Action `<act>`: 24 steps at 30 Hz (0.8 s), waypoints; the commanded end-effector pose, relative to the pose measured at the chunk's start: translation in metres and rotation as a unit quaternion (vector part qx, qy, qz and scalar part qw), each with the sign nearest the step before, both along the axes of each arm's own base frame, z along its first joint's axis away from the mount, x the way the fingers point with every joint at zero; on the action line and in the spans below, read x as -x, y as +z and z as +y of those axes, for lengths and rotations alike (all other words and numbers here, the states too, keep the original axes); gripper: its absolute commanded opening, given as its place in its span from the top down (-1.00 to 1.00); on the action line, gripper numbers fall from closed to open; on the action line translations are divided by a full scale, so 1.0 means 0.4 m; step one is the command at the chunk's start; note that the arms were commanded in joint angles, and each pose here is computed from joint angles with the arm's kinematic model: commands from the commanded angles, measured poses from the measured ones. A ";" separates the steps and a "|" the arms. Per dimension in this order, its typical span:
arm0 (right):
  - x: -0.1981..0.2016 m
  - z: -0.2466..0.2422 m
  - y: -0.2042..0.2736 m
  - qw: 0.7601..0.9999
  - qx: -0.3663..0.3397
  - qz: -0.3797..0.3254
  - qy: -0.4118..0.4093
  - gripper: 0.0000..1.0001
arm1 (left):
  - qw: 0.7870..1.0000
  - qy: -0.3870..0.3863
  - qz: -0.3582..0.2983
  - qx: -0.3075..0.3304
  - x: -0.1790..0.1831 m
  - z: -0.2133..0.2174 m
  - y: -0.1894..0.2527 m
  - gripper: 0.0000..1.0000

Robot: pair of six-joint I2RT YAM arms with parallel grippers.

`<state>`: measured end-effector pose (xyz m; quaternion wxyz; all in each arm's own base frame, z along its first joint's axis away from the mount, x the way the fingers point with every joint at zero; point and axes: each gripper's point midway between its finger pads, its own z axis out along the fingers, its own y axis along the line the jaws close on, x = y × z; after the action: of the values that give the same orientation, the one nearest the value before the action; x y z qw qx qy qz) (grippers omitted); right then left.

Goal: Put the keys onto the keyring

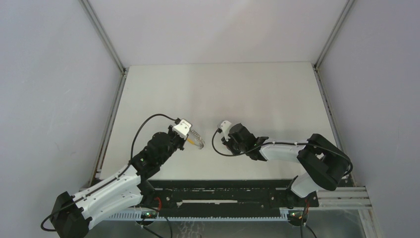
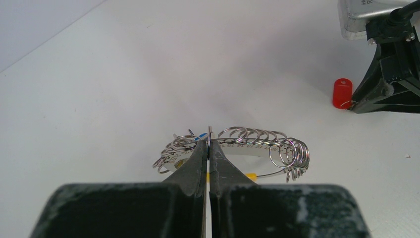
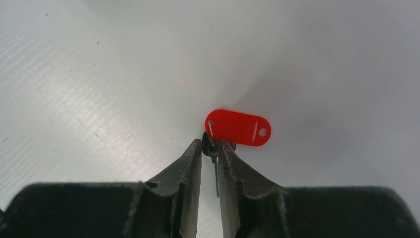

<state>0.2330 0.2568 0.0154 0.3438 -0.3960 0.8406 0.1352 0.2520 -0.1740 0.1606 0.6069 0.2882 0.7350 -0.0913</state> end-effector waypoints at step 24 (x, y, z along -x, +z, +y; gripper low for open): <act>-0.026 0.041 0.019 1.000 -0.012 -0.018 0.014 0.85 | 0.999 -0.006 -0.023 0.031 -0.008 -0.017 0.040 1.00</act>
<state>0.2366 0.2613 0.0131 0.3454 -0.4004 0.8379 0.1356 0.2518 -0.1744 0.1597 0.6057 0.2894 0.7355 -0.0918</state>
